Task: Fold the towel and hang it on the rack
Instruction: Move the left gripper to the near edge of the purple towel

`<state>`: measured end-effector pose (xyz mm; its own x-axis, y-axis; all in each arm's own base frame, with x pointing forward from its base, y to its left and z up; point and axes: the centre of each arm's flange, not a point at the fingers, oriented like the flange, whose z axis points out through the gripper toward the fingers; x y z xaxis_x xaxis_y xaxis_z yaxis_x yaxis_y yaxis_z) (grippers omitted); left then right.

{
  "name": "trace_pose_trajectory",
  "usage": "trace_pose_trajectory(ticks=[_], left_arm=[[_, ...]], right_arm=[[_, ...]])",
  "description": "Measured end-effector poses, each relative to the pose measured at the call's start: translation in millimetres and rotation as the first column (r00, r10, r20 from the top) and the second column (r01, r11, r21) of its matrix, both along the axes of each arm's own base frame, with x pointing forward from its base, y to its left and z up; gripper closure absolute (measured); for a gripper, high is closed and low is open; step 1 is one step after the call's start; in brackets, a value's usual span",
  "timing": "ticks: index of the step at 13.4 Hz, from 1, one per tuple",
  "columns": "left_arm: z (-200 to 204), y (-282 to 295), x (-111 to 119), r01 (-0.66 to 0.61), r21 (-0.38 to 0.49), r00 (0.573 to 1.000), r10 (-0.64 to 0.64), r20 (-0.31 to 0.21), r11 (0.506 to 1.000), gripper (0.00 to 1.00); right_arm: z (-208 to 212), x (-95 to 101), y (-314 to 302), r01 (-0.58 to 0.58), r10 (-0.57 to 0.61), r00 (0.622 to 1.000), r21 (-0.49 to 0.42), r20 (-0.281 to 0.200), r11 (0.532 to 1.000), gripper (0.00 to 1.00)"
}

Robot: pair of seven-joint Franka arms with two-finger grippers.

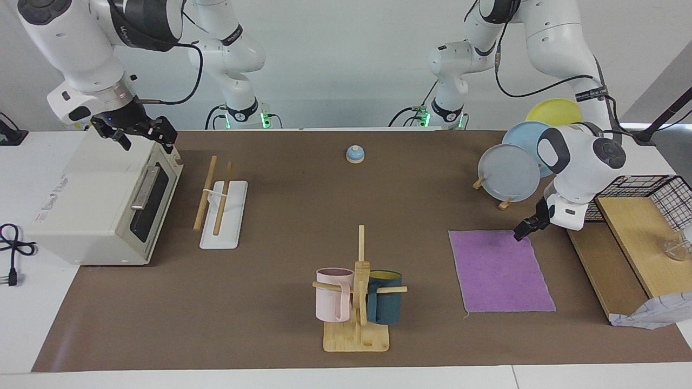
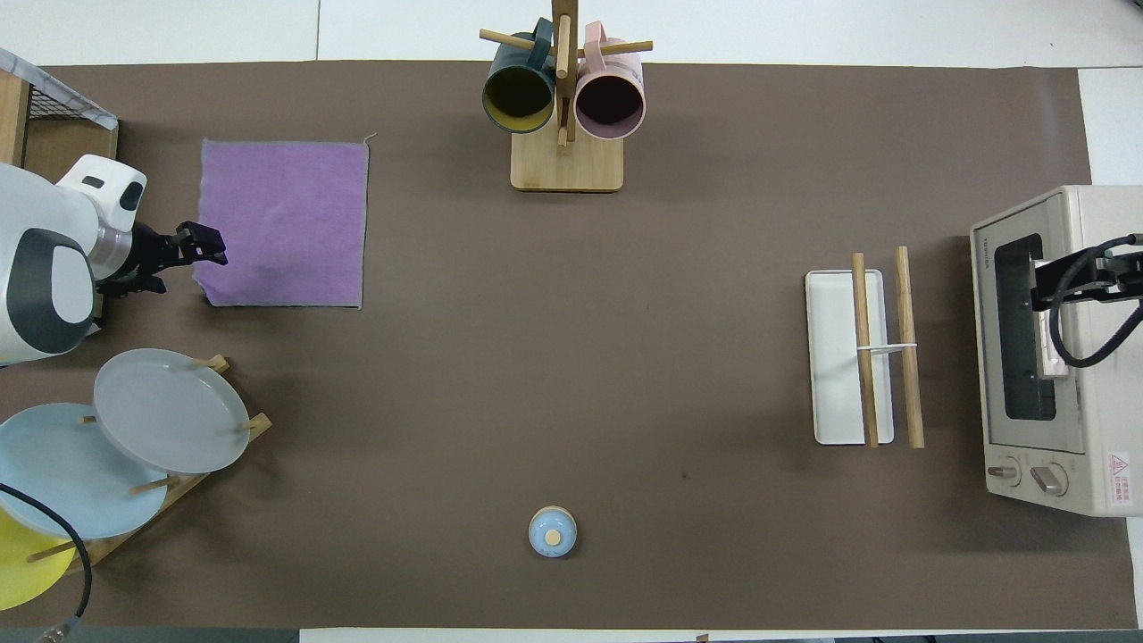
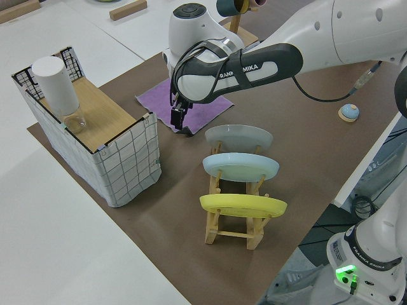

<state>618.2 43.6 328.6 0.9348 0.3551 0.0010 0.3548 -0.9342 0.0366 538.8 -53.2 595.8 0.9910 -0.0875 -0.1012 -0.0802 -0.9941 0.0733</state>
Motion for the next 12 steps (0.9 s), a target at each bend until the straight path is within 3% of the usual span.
trace_pose_trajectory(ticks=[2,8,9,12], left_arm=[[-12.8,6.9,0.5,-0.024,-0.002,1.0,0.024,-0.011,1.0,0.2],[-23.9,20.1,1.8,-0.052,-0.002,0.999,0.052,-0.005,0.999,0.29],[-25.4,19.9,1.8,-0.052,-0.002,0.999,0.052,-0.007,0.999,0.35],[-27.9,17.2,1.3,-0.048,-0.004,0.999,0.048,-0.016,0.999,0.41]], right_arm=[[0.0,0.0,0.0,0.0,0.0,1.0,0.0,0.0,1.0,0.0],[0.0,0.0,0.0,0.0,0.0,1.0,0.0,0.0,1.0,0.0],[0.0,0.0,0.0,0.0,0.0,1.0,0.0,0.0,1.0,0.0],[0.0,0.0,0.0,0.0,0.0,1.0,0.0,0.0,1.0,0.0]])
